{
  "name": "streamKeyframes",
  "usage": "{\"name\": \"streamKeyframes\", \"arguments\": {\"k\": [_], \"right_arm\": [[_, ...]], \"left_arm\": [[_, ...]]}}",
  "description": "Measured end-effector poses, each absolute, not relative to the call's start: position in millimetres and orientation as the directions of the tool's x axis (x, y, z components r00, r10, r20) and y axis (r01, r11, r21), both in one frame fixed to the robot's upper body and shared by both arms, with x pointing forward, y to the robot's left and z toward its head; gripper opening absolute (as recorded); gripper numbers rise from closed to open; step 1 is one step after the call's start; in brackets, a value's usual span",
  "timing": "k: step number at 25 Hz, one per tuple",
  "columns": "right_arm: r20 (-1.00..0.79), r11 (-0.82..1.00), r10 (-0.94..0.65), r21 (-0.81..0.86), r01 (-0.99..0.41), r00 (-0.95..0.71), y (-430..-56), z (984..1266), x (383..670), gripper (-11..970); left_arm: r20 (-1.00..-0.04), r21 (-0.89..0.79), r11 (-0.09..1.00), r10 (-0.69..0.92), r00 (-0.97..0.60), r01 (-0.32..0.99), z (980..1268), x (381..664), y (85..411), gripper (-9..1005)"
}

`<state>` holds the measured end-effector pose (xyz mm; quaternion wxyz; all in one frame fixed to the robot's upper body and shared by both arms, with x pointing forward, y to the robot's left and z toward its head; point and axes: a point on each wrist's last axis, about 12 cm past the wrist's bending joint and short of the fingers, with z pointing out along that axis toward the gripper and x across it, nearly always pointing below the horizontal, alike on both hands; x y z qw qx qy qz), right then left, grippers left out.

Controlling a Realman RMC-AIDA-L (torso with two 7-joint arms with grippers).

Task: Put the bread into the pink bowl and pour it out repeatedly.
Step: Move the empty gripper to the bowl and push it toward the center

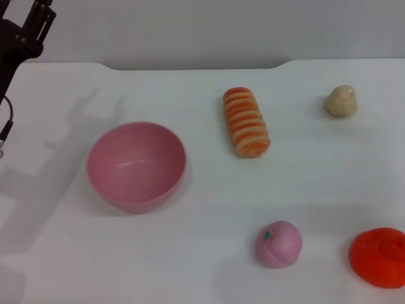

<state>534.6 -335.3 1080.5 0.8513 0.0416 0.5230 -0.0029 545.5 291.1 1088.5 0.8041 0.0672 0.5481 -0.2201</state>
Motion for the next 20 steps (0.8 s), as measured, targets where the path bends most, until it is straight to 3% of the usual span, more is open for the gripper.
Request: {"name": "streamKeyframes", "arguments": {"k": [14,20], "right_arm": [[-0.889,0.997,0.043,0.069,0.041,0.457,-333.6,1083.3,539.4,465],[-0.889,0.997,0.044,0.069,0.039,0.456,-333.1,1083.8,540.5,469]], "left_arm": [[-0.914,-0.127,0.898,-0.271,0.301,0.422,1090.7,549.9,292.3,668],[-0.929,-0.143,0.904,-0.263,0.261,0.402,1094.7,565.3,293.9,668]]}}
